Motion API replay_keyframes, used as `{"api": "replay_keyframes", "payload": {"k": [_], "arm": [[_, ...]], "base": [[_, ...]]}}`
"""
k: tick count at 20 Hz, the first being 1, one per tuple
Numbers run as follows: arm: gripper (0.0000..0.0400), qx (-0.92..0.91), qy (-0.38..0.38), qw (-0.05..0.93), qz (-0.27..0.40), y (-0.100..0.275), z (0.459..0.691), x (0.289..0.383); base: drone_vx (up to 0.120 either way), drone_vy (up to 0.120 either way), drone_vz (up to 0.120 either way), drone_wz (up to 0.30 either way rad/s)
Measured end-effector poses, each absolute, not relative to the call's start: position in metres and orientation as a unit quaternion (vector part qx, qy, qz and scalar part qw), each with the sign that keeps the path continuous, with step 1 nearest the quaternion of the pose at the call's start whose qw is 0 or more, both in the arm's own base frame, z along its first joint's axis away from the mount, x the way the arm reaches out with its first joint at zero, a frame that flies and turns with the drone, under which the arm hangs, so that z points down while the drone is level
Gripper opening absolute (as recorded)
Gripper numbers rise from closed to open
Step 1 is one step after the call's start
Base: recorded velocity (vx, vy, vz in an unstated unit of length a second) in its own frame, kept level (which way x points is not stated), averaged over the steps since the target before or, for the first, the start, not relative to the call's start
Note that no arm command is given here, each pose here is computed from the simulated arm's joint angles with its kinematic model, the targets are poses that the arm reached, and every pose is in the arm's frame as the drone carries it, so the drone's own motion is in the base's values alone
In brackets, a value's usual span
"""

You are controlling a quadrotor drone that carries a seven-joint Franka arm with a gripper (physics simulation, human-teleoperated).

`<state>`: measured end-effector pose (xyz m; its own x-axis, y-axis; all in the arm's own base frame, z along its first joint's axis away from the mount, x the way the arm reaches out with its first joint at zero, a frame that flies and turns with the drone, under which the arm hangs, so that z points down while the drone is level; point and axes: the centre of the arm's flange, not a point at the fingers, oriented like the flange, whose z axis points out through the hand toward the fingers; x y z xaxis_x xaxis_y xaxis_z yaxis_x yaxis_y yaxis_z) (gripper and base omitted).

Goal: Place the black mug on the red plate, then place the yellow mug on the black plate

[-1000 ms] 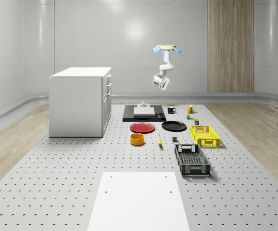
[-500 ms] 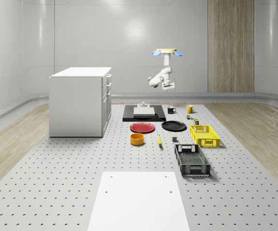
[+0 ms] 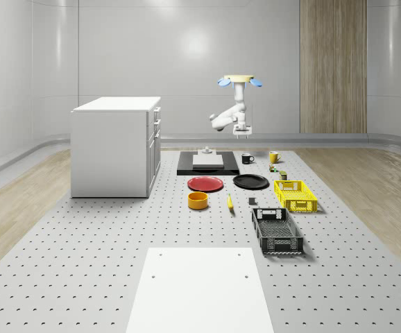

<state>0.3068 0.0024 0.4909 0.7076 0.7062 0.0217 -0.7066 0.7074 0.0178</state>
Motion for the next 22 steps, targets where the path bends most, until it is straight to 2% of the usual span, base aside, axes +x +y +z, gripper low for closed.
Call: {"api": "replay_keyframes", "payload": {"k": [3, 8, 12, 20, 22], "arm": [[0.0400, 0.007, -0.004, 0.924, 0.382, 0.0013, 0.4909, 0.3068], [0.0400, 0.003, -0.002, 0.924, 0.382, 0.0004, 0.4908, 0.3068], [0.0400, 0.002, -0.002, 0.924, 0.382, 0.0001, 0.4908, 0.3068], [0.0400, 0.001, -0.001, 0.924, 0.382, -0.0001, 0.4908, 0.3068], [0.0400, 0.001, -0.001, 0.924, 0.382, -0.0001, 0.4908, 0.3068]], "base": [[0.120, 0.000, -0.120, 0.000], [0.008, 0.000, -0.120, 0.000], [0.110, 0.000, -0.120, 0.000], [0.000, -0.015, -0.120, 0.000], [0.000, 0.000, 0.000, 0.000]]}}
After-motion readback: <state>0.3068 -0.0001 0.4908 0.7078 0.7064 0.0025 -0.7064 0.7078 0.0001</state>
